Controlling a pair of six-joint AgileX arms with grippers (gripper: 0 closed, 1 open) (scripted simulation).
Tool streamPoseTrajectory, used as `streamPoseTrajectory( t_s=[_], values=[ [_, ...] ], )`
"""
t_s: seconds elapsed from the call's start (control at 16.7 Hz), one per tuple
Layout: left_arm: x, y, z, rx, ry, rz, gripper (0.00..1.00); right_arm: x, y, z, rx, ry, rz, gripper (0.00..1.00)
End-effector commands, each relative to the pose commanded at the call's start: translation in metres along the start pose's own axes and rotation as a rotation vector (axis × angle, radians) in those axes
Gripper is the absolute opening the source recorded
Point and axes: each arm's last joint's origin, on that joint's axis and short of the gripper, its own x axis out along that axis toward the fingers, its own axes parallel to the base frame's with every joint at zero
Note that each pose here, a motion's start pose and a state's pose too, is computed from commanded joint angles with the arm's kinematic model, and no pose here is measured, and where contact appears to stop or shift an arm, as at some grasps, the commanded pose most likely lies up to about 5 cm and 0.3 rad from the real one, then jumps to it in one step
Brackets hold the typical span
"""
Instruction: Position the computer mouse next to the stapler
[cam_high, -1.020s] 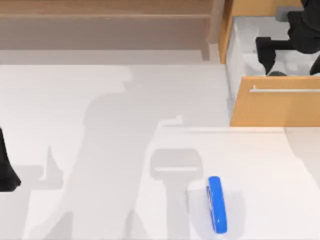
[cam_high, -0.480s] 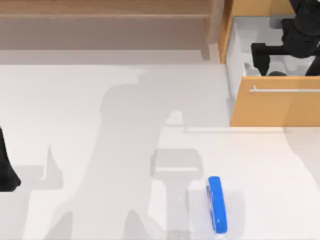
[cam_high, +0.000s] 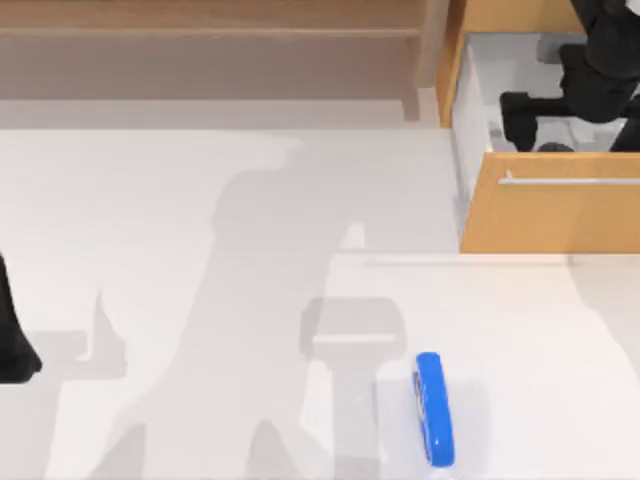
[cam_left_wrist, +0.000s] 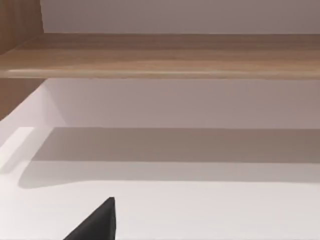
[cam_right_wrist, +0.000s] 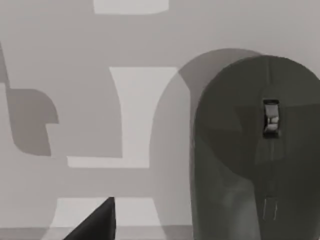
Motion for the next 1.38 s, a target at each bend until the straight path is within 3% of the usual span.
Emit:
streamPoseTrajectory(
  t_s=[0.78, 1.38],
  values=[
    [0.000, 0.000, 0.000, 0.000, 0.000, 0.000, 1.00, 0.018, 0.000, 0.000, 0.001, -0.001, 0.000, 1.00],
    [0.000, 0.000, 0.000, 0.000, 0.000, 0.000, 1.00, 0.018, 0.000, 0.000, 0.001, -0.001, 0.000, 0.25]
  ],
)
